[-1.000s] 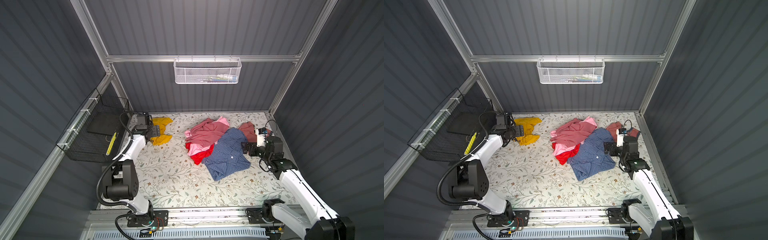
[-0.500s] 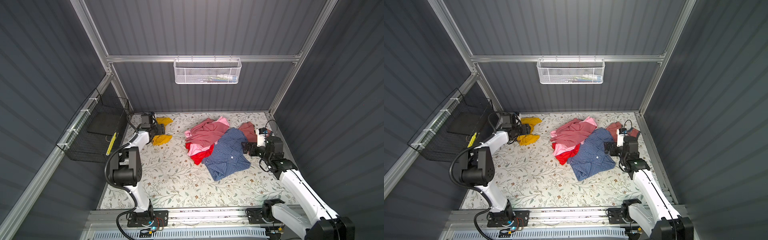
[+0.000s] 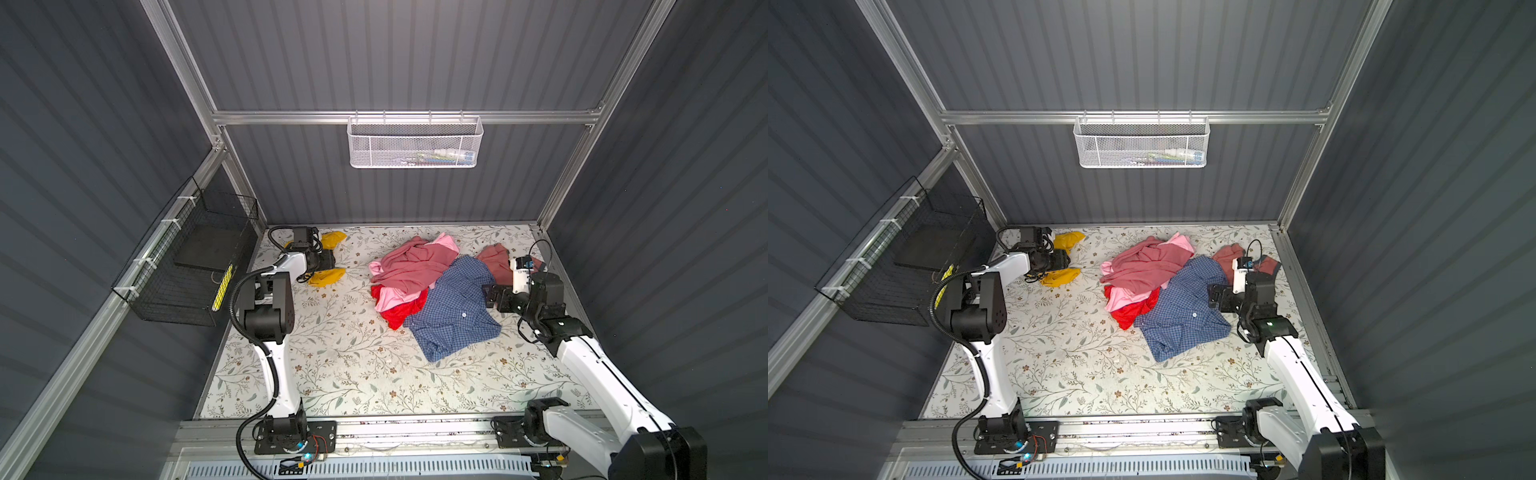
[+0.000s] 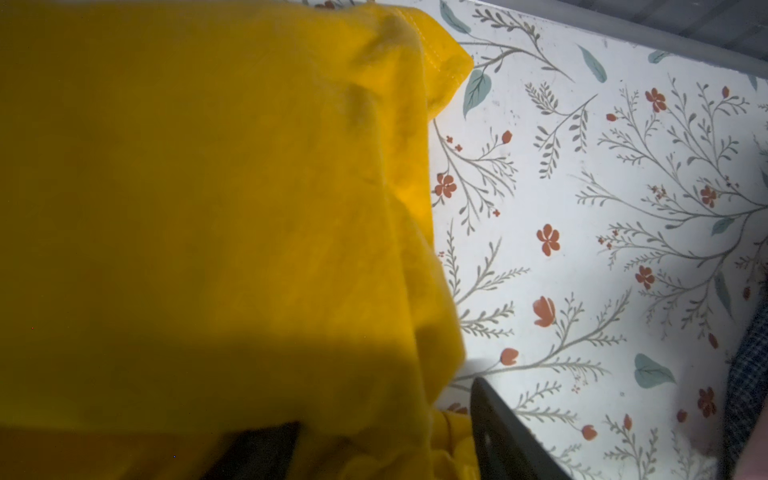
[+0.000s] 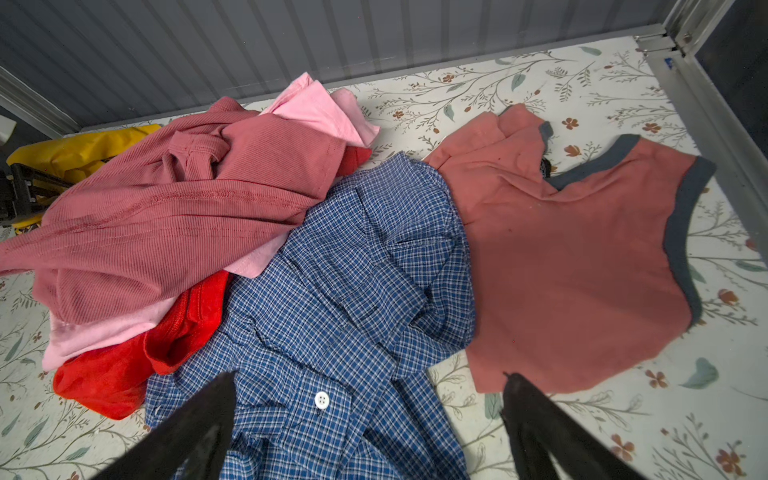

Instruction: Pick out a specific cloth from the pile

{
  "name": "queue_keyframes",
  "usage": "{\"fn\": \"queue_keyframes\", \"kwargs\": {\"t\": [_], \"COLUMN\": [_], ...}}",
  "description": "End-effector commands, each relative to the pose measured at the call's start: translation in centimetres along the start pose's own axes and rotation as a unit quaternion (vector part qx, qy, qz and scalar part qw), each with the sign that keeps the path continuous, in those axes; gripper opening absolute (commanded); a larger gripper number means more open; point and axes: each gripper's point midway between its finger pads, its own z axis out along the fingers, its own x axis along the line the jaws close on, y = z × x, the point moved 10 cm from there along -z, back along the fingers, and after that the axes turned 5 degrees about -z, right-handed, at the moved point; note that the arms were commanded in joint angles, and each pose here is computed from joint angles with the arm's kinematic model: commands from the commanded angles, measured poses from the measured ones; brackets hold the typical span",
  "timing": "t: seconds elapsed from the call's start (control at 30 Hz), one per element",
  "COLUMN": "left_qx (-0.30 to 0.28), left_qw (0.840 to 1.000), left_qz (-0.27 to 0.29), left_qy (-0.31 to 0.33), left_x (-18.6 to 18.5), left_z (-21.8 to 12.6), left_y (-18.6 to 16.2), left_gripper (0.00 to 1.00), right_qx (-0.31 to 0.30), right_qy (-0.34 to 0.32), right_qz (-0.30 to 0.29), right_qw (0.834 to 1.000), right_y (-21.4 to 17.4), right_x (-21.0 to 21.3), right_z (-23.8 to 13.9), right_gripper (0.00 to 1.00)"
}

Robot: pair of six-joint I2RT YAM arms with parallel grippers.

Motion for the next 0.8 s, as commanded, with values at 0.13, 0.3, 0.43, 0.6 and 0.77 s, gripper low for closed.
{"fn": "queue_keyframes", "kwargs": {"t": [0.13,0.3,0.43,0.6,0.77], "left_qx": [0.041,-0.004,-0.031,-0.083,-0.137], "left_qw": [0.999,0.999,0.999,0.995,0.988], "left_qz": [-0.013,-0.014,-0.013,-0.017,-0.021], "left_qy": [0.020,0.045,0.043,0.046,0.065], "left_x": [0.5,0.0,-0.5,-1.3,-0.9], "left_z": [-0.8,-4.8,-7.7,-11.7,-14.3], "left_y": [-1.5,-0.8,-1.2,-1.5,-4.6], "left_gripper": [0.71,0.80,0.82,0.84,0.95], "right_qx": [-0.011,-0.012,-0.014,-0.034,-0.085], "right_qy": [0.001,0.000,-0.004,-0.028,-0.087], "right_qz": [-0.001,-0.006,-0.011,-0.015,-0.038], "right_qw": [1.000,1.000,1.000,0.999,0.992], "right_y": [0.6,0.5,0.5,0.0,-0.8], "right_x": [0.0,0.0,-0.2,-0.7,-1.7], "right_z": [0.0,0.1,0.5,1.1,1.4], "right_gripper": [0.99,0.99,0.99,0.99,0.99]}}
